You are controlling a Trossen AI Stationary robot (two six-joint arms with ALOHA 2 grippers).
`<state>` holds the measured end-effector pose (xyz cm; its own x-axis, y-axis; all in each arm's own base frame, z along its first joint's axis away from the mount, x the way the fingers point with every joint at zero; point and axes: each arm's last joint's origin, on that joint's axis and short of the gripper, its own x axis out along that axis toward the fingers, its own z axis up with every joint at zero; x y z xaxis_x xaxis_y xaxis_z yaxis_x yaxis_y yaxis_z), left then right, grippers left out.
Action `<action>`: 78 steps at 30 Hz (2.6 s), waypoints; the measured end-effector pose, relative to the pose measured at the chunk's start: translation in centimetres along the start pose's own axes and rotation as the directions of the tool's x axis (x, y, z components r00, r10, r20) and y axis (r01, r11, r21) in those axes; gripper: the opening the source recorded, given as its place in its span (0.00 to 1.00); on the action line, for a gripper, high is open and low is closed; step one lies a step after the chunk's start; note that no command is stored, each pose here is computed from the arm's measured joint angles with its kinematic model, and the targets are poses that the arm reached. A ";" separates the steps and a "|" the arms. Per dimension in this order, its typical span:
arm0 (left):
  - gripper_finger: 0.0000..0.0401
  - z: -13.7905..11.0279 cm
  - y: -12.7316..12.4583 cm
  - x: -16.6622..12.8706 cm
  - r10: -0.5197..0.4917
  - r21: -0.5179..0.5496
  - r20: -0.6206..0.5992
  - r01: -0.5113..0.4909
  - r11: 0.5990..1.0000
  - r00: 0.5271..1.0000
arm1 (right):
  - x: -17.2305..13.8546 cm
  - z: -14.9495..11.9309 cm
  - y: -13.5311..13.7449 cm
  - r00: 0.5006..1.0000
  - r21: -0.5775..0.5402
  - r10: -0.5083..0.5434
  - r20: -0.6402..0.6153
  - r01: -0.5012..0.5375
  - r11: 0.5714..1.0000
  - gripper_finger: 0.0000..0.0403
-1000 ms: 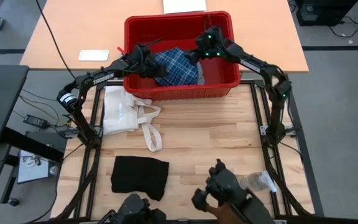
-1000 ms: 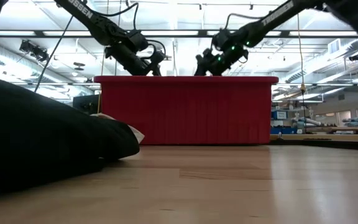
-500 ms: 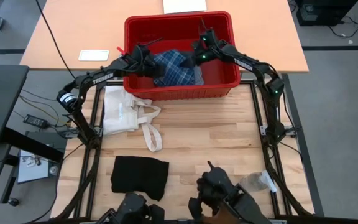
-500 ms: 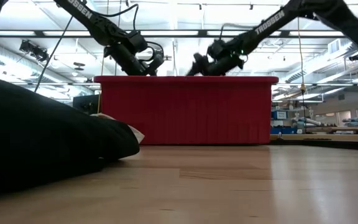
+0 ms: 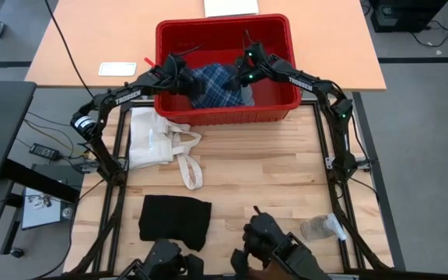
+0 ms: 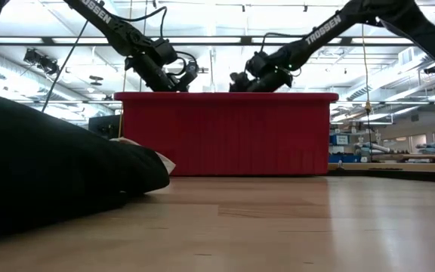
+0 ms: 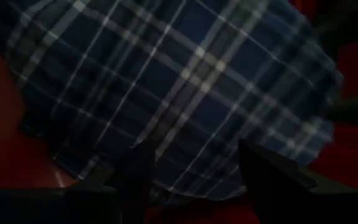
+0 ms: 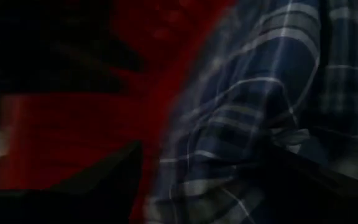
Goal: Fold laundry
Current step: Remove the blue polo shirt from the red bin
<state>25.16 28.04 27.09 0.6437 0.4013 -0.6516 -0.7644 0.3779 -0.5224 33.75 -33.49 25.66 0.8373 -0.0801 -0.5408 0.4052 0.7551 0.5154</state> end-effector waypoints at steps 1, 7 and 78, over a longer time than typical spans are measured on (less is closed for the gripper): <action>0.58 0.0 0.0 0.0 -0.005 0.000 -0.003 0.005 1.000 1.000 | 0.0 -0.2 -0.5 0.999 0.011 -0.038 -0.008 0.038 0.999 0.77; 0.58 -0.1 -0.2 0.0 -0.052 -0.018 -0.029 0.052 0.998 0.998 | -0.3 -0.3 -1.3 0.996 0.012 -0.089 -0.015 0.089 0.996 0.76; 0.58 -6.2 -0.8 -25.2 -0.516 0.562 0.534 0.175 0.808 0.670 | -5.1 -4.1 31.6 0.789 -0.227 0.534 -0.304 -0.604 0.764 0.07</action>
<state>9.28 12.43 40.52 0.8453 0.5191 0.1267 -0.4846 0.8447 -0.2274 40.80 -6.55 42.01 0.7654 0.5375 -0.3540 -0.2793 0.7729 0.5697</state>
